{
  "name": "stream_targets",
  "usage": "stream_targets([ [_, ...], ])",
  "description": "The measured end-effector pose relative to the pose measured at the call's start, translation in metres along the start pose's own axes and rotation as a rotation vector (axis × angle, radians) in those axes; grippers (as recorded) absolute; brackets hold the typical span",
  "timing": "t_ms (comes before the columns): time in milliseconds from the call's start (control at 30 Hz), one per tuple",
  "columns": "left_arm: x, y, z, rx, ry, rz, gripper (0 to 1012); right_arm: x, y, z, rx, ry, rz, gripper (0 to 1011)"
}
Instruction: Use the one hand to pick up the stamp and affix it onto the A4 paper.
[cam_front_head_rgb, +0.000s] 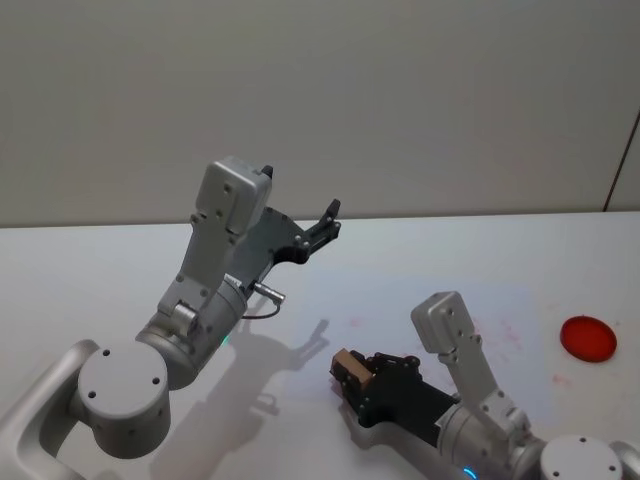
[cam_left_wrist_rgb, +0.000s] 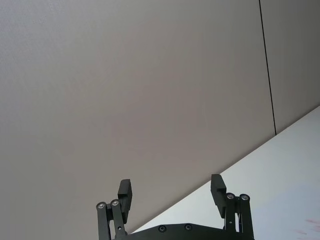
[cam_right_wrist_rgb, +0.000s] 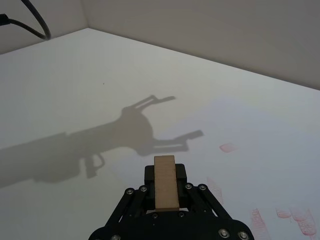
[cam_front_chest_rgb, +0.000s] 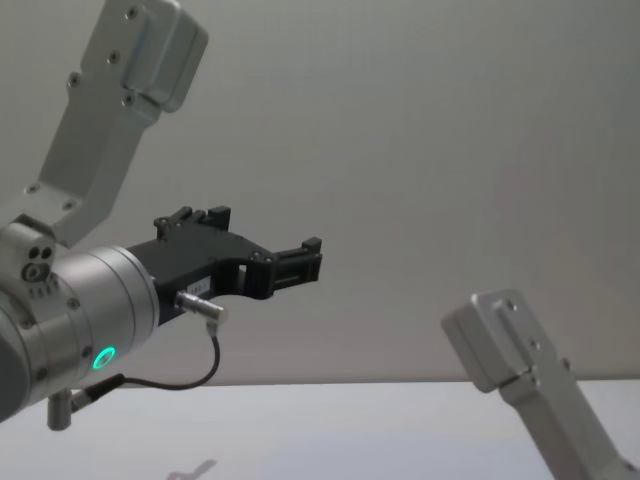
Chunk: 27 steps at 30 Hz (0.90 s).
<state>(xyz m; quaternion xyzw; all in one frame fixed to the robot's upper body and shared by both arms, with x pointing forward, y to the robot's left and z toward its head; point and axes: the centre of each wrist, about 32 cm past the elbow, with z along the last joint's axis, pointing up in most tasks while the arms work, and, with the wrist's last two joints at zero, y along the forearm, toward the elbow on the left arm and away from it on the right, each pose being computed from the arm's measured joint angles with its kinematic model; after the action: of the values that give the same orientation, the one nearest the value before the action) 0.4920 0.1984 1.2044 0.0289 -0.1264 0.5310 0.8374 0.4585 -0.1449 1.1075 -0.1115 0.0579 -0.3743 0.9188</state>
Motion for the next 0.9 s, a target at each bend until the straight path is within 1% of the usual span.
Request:
stream_targets([
  [367, 0.0000, 0.0000, 0.0000, 0.000, 0.000, 0.000, 1001, -0.0016, 0.0046, -0.0011, -0.018, 0.010, -0.011, 220],
  [900, 0.0000, 0.0000, 0.0000, 0.000, 0.000, 0.000, 1001, 0.0002, 0.0104, -0.0007, -0.037, 0.014, -0.014, 220],
])
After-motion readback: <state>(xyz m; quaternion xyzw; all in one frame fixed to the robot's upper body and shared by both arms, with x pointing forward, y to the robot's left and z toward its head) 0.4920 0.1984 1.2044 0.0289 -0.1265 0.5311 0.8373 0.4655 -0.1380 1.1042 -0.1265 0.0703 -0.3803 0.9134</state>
